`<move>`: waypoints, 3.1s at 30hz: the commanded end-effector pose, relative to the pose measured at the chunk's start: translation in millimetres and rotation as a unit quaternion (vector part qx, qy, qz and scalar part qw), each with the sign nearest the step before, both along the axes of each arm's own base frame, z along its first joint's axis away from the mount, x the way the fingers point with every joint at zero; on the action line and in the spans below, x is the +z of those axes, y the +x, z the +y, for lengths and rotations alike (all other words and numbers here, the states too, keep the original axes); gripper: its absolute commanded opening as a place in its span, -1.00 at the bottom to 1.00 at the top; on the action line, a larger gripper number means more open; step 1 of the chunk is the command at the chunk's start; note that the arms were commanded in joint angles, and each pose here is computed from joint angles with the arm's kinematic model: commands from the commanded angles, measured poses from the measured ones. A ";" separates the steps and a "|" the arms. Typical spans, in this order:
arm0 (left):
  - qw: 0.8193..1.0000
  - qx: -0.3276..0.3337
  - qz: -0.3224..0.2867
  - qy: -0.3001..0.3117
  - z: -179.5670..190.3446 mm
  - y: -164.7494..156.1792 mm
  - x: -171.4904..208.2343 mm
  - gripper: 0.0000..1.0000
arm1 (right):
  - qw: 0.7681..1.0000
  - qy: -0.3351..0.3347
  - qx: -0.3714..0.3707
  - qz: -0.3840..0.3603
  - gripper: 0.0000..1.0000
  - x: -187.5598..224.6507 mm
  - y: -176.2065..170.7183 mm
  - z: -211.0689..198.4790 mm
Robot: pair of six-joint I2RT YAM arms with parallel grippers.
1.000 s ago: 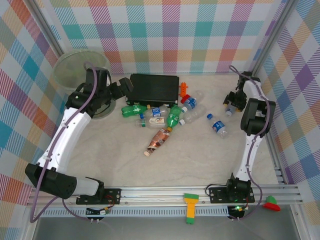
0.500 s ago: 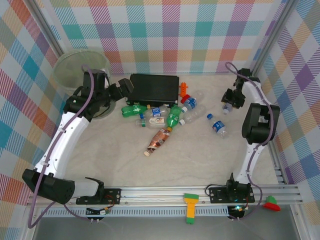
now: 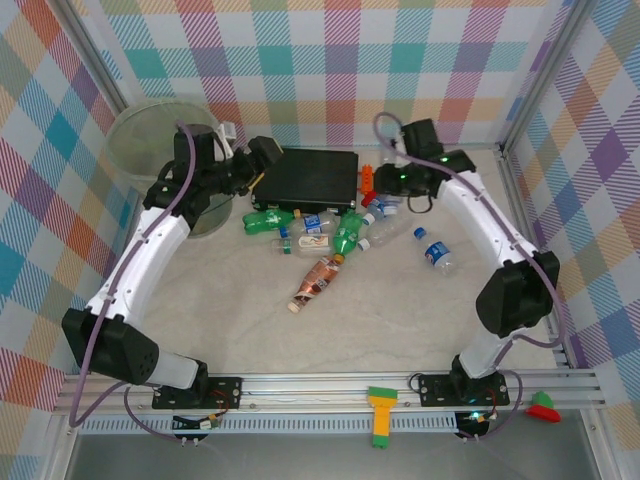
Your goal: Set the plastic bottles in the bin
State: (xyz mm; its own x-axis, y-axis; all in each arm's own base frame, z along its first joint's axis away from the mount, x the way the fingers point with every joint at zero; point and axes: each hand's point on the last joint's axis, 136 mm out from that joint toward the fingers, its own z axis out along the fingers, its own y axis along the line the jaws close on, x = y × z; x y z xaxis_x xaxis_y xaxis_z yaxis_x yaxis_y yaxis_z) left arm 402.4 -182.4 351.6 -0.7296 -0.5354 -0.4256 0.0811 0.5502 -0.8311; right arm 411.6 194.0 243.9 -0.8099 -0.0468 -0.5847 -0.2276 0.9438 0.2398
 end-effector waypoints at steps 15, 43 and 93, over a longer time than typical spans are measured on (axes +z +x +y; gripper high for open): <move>0.992 -0.098 -0.056 -0.057 -28.5 -8.4 28.1 0.44 | 0.970 0.070 0.219 -0.083 -0.05 87.4 -65.6 150.9; 0.975 -0.172 -0.083 -0.113 -57.1 -15.5 45.3 0.33 | 0.951 0.107 0.278 -0.078 -0.09 99.5 -84.0 182.0; 0.984 -0.090 -0.156 -0.012 -20.3 1.6 76.5 -0.02 | 0.963 0.115 0.183 -0.163 0.98 147.7 -96.4 112.3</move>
